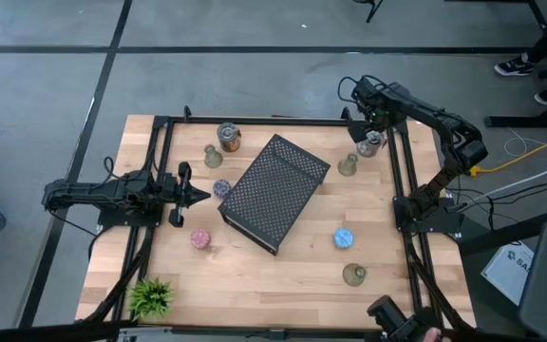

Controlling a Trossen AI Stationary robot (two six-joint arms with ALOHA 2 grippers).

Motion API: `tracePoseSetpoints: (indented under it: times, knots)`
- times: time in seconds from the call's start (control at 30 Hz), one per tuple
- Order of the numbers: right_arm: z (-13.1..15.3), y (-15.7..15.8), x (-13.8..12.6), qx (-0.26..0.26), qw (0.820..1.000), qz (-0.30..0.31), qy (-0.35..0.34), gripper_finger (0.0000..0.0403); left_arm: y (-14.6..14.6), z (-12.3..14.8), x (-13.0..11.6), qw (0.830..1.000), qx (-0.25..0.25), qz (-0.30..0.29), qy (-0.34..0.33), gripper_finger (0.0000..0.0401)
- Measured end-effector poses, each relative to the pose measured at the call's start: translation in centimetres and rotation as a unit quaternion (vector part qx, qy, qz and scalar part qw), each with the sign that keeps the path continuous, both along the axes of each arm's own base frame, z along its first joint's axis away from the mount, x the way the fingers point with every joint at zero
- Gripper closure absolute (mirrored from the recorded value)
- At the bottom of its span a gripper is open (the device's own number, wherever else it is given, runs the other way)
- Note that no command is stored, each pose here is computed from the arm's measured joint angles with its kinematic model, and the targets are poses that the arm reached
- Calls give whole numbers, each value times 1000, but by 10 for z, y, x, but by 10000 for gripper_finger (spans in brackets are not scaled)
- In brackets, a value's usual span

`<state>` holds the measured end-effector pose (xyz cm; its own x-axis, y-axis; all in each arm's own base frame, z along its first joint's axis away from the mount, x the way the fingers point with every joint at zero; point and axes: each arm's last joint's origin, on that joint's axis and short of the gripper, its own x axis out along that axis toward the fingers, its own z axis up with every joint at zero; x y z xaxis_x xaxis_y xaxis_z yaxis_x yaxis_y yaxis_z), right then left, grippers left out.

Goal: Pick & Place candle stick holders
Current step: Put the right scented candle on the shelf

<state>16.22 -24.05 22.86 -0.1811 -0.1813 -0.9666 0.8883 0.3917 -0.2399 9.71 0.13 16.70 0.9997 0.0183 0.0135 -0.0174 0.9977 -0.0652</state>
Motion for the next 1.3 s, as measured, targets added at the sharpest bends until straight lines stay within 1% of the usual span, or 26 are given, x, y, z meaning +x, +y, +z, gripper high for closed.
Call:
tracePoseSetpoints:
  times: [0.1, 0.27, 0.4, 0.53, 0.63, 0.83, 0.93, 1.03, 1.13, 1.3]
  knots:
    - [-3, 1, -1, 14, 1000, -2, -10, 3, 0, 0, 0, 1000, 0, 0, 0, 399]
    - [-8, -1, -6, 18, 1000, -18, -18, 3, 0, 0, 0, 1000, 0, 0, 0, 399]
    - [-11, 0, -7, 19, 1000, -19, -17, 3, 0, 0, 0, 1000, 0, 0, 0, 399]
    - [-18, 2, -8, 20, 1000, -19, -14, 3, 0, 0, 0, 1000, 0, 0, 0, 399]
    - [-27, 5, -10, 35, 999, -19, -19, 3, 0, 0, 0, 1000, 0, 0, 0, 399]
    - [-33, 5, -8, 34, 998, -17, -45, 3, 0, 0, 0, 1000, 0, 0, 0, 399]
    - [-36, 5, -6, 37, 997, -15, -69, 3, 0, 0, 0, 1000, 0, 0, 0, 399]
    - [-38, 6, -5, 39, 996, -13, -75, 4, 0, 0, 0, 1000, 0, 0, 0, 399]
    - [-38, 6, -4, 40, 996, -11, -74, 12, 0, 0, 0, 1000, 0, 0, 0, 399]
    - [-37, 7, -4, 40, 996, -10, -74, 46, 0, 0, 0, 1000, 0, 0, 0, 399]
